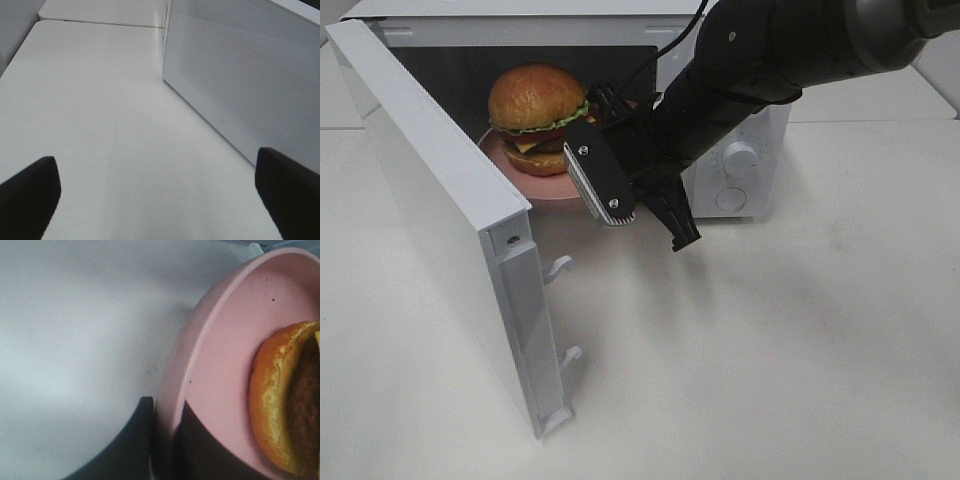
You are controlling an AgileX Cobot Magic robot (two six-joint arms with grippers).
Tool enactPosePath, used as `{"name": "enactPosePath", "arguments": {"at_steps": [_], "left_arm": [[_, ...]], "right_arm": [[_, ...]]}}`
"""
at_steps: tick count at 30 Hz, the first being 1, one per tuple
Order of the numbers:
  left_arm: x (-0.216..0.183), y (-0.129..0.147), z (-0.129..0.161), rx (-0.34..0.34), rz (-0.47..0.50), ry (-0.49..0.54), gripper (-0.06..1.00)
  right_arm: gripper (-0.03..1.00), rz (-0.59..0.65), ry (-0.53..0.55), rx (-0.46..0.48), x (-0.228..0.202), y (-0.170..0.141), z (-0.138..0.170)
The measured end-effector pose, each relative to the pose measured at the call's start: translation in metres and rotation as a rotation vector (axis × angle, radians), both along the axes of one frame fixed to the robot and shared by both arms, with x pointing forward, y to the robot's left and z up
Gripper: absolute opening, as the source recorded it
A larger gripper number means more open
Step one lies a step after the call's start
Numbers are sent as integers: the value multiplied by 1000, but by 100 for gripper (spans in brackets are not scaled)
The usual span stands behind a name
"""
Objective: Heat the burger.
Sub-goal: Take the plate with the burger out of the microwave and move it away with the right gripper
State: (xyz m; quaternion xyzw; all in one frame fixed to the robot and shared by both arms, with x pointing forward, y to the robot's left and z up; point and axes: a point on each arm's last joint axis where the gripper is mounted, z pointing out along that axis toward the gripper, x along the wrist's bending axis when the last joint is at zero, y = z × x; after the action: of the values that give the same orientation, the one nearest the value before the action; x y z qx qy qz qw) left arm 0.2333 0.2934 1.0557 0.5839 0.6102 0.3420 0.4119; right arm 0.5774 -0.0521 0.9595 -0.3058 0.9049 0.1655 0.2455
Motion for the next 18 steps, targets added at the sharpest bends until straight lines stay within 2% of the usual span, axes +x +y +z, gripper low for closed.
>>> {"name": "enactPosePath", "arguments": {"at_steps": [6, 18], "left_arm": [[0, 0, 0, 0, 0, 0, 99], [0, 0, 0, 0, 0, 0, 99]], "right_arm": [[5, 19, 9, -22, -24, -16, 4], [5, -13, 1, 5, -69, -46, 18]]}}
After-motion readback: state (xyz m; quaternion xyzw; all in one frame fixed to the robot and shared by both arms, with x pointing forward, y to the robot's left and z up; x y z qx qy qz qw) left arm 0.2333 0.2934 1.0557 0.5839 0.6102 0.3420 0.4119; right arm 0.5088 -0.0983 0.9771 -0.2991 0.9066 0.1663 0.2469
